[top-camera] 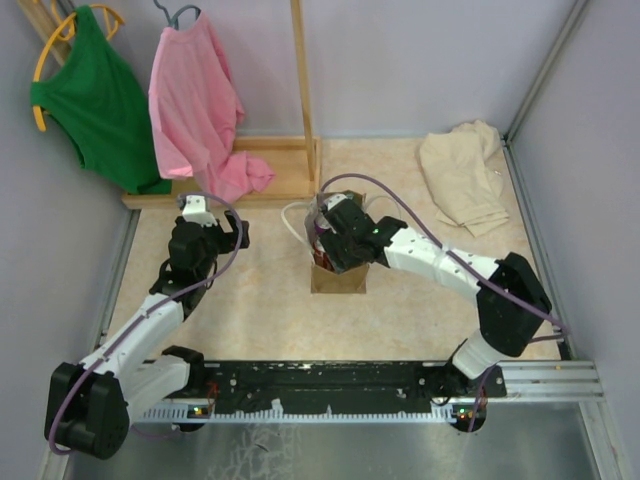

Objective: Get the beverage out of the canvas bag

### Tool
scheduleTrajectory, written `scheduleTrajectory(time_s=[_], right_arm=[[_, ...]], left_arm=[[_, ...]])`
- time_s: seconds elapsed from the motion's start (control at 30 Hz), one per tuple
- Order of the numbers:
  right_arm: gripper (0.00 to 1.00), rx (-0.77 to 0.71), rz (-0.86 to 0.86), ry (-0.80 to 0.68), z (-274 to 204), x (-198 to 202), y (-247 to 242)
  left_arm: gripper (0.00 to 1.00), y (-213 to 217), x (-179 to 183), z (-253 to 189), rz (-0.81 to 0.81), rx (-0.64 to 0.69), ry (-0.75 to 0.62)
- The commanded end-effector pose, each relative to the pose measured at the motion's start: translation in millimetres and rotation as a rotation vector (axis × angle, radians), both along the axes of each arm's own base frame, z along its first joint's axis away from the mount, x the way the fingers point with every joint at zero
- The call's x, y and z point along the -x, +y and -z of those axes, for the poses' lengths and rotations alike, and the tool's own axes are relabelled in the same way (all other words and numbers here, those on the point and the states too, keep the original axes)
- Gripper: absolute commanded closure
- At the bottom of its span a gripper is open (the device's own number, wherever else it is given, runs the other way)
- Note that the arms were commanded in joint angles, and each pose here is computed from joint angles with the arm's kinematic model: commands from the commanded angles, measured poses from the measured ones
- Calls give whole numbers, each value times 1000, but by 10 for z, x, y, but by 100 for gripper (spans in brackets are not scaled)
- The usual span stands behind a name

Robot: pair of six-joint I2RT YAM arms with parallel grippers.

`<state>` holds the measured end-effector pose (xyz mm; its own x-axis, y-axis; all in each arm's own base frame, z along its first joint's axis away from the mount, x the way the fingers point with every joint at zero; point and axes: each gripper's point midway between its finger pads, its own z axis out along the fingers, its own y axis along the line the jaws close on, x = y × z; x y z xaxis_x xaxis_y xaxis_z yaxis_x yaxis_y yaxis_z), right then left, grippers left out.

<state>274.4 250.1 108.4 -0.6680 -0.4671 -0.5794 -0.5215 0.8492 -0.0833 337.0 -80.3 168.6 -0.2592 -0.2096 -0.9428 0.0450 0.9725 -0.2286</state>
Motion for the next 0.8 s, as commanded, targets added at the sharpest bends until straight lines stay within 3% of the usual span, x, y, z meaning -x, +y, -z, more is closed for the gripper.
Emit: scheduleTrajectory(time_s=[0.0, 0.3, 0.77], right_arm=[[100, -96, 6, -135, -664, -63, 61], [100, -162, 8, -207, -1034, -171, 159], [100, -156, 5, -261, -1226, -252, 150]], left_arm=[[0, -48, -40, -180, 13, 20, -46], [0, -50, -33, -188, 15, 21, -47], [0, -52, -44, -172, 14, 19, -43]])
